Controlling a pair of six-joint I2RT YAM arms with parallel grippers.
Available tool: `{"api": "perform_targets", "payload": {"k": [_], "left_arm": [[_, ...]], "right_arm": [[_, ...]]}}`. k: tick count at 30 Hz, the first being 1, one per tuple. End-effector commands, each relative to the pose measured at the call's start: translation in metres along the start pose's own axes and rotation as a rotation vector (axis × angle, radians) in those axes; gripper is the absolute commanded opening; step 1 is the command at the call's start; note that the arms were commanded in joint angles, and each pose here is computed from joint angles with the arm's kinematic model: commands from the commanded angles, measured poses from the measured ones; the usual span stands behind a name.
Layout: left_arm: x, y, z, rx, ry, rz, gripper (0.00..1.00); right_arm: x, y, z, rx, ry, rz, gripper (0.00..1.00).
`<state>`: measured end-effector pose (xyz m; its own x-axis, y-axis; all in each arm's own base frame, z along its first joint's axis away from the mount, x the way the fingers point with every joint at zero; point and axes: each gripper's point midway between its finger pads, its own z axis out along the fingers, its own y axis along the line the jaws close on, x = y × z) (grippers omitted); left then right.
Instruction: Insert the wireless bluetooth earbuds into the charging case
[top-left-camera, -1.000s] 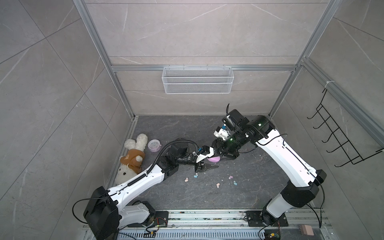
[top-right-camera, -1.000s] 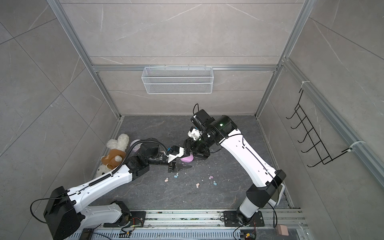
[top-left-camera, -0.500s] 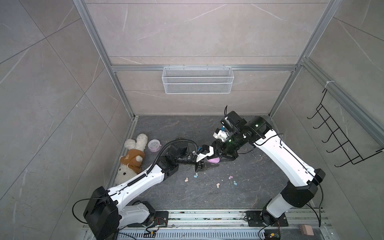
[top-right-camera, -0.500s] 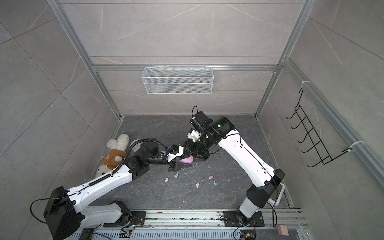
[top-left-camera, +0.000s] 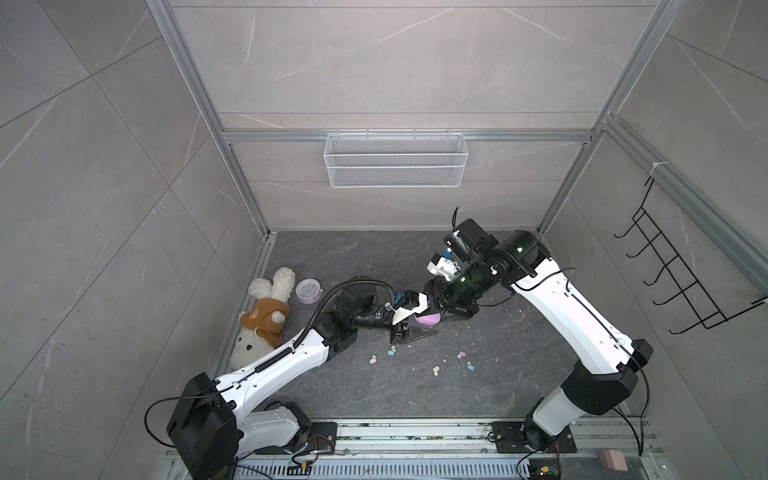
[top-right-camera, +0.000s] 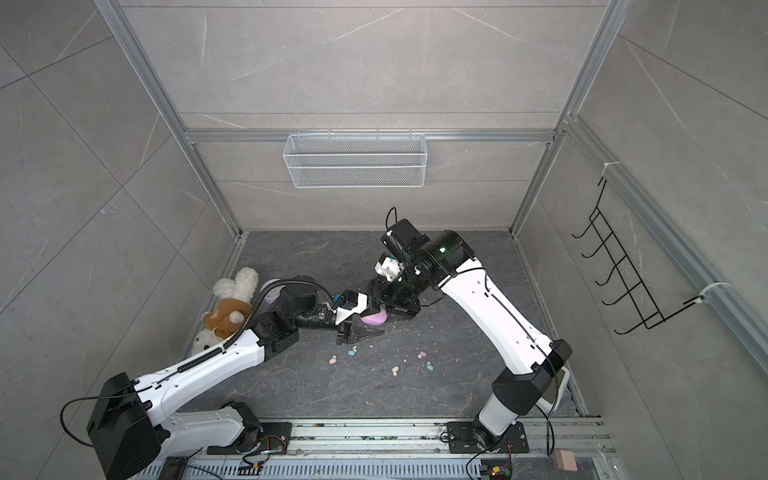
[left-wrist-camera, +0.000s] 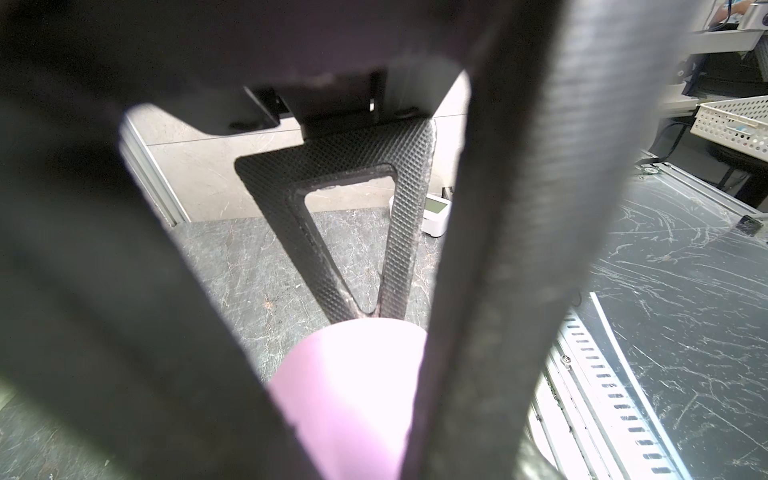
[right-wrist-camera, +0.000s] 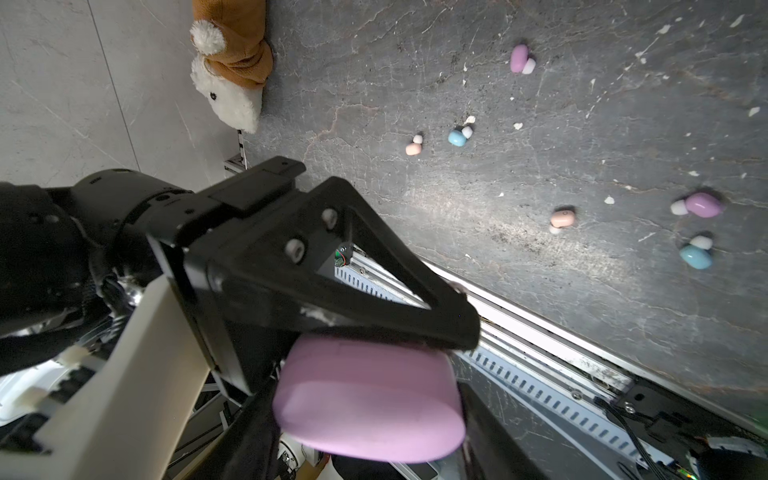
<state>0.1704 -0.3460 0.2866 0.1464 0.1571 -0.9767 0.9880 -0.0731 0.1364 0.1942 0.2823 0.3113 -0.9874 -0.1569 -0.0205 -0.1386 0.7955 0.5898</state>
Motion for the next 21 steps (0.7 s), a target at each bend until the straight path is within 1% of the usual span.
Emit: {"api": "perform_targets", "payload": {"k": [1,3,8,12,17,21], "left_arm": [[-0.0216,-0.0078,-0.0042,0.031,-0.046,0.053,0.55],[-0.0216,-0.0078,-0.0041,0.031,-0.047,0.052,0.55],[-0.0233,-0.0068,-0.0044,0.026,-0.049,0.05,0.49],[-0.0211,-0.0068,-0.0037,0.028,-0.043,0.044,0.48],[-0.0219,-0.0064,-0.0036,0.028,-0.044,0.043,0.42],[-0.0213,-0.0059,-0.0027,0.031,-0.039,0.033,0.4]], "right_arm": [[-0.0025,-0.006,0.0032,0.026,-0.009,-0.02,0.47],[-0.0022,-0.007,0.0046,0.03,-0.006,-0.02,0.47],[-0.0022,-0.0085,0.006,0.037,-0.006,-0.018,0.46],[-0.0034,-0.006,0.0043,0.031,-0.013,-0.019,0.46],[-0.0036,-0.007,0.0047,0.035,-0.011,-0.019,0.46],[-0.002,-0.0092,0.0069,0.041,-0.003,-0.02,0.46]]}}
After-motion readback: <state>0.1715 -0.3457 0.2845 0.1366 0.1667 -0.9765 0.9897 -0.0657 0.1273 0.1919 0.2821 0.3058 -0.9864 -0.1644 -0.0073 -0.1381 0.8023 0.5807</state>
